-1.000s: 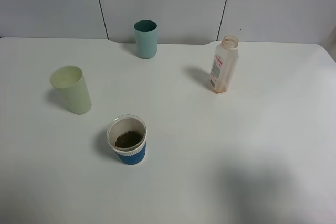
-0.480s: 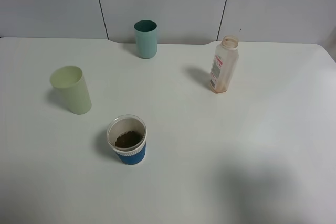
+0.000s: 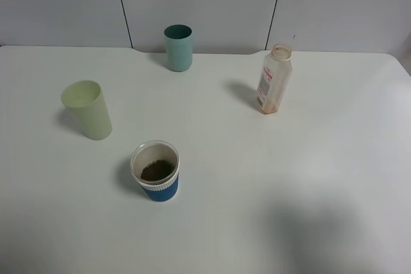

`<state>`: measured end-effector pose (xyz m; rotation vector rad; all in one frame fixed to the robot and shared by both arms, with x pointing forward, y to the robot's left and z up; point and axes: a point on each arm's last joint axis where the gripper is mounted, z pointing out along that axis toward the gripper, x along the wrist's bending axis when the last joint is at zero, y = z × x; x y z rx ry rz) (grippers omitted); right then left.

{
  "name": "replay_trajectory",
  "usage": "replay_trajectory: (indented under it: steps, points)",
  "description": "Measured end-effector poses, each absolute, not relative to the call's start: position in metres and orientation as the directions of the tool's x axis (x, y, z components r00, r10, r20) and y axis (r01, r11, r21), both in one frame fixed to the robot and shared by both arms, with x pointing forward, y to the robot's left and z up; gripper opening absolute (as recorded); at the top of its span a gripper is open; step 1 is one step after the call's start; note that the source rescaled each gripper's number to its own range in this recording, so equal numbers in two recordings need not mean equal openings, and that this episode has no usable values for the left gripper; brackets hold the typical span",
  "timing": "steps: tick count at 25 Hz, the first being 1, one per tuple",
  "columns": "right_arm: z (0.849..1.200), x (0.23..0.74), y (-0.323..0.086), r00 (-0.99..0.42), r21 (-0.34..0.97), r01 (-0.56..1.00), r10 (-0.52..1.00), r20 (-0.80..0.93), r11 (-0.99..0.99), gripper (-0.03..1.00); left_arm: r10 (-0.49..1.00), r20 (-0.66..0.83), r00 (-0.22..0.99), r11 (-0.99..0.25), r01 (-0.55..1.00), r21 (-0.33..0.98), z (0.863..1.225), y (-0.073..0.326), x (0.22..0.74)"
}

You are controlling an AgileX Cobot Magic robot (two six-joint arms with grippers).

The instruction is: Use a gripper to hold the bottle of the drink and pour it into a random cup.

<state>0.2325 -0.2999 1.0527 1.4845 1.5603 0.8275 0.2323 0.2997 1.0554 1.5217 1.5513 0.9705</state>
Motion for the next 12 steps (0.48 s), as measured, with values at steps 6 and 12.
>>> replay_trajectory:
  steps: [6, 12]
  points:
    - [1.0527, 0.2325, -0.2999, 0.020, 0.882, 0.462, 0.993, -0.115, 0.093, 0.74, 1.000, 0.000, -0.019, 0.009, 0.437, 0.899, 1.0554, 0.2997, 0.2323]
    - [1.0527, 0.2325, -0.2999, 0.020, 0.882, 0.462, 0.993, -0.115, 0.093, 0.74, 1.000, 0.000, -0.019, 0.009, 0.437, 0.899, 1.0554, 0.2997, 0.2323]
